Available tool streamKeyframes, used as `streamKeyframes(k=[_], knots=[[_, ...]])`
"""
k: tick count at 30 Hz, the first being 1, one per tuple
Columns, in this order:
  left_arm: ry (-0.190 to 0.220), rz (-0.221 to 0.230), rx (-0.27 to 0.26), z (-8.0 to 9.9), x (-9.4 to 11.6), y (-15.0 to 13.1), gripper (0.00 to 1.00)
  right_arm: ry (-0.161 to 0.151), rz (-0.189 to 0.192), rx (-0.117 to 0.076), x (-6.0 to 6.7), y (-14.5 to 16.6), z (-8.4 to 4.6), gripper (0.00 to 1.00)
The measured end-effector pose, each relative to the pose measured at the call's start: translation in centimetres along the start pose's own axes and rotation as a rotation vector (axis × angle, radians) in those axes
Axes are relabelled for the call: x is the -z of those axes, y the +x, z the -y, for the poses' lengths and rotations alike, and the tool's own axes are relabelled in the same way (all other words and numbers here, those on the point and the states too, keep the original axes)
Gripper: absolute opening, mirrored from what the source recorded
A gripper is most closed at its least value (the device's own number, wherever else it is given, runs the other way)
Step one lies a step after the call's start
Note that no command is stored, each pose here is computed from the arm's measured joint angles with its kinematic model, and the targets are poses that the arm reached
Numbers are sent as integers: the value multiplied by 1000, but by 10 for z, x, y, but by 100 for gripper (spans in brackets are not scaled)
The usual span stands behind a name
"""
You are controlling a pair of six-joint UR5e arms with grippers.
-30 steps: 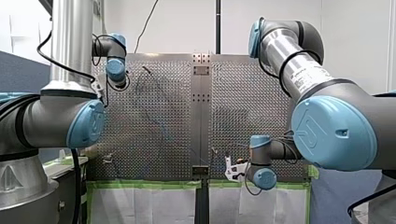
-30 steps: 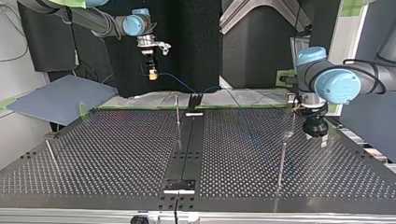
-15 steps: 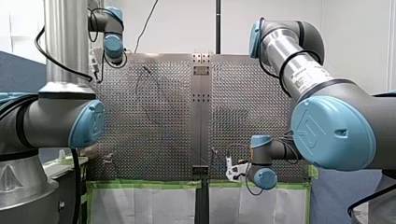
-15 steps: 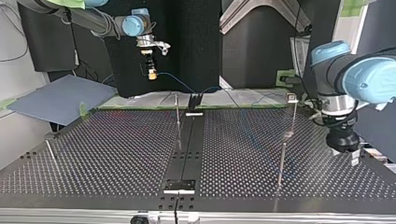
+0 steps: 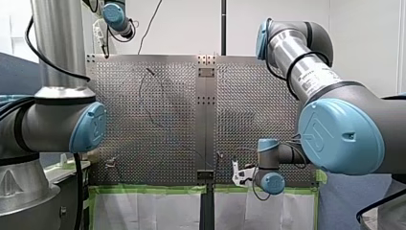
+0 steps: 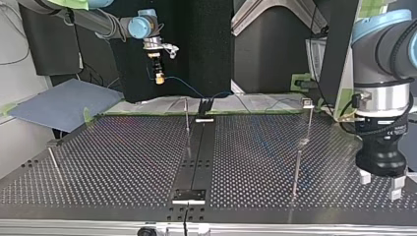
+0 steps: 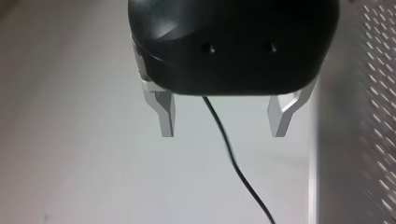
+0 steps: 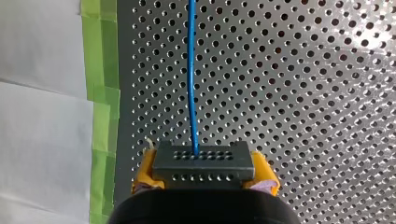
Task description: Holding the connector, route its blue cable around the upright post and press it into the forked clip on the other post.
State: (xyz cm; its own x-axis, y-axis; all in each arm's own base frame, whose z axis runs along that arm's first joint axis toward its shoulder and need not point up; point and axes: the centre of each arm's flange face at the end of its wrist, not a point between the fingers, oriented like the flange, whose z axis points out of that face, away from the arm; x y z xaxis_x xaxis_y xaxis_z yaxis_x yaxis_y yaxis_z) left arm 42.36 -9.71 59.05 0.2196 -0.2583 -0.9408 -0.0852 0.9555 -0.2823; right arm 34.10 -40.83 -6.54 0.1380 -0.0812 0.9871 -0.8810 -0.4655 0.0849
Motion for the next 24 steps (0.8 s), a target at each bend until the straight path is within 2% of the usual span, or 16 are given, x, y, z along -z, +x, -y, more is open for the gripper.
streamKeyframes(k=[5,10,18,24], knots=[[69,-12,9,19,23,-16,98,-1,-1,1,0,0,0,0],[116,-91,6,27,40,1,98,-1,-3,1,0,0,0,0],[90,-222,-6,26,47,40,98,-1,-4,1,0,0,0,0],[83,-295,-21,26,51,54,98,0,-2,1,0,0,0,0]])
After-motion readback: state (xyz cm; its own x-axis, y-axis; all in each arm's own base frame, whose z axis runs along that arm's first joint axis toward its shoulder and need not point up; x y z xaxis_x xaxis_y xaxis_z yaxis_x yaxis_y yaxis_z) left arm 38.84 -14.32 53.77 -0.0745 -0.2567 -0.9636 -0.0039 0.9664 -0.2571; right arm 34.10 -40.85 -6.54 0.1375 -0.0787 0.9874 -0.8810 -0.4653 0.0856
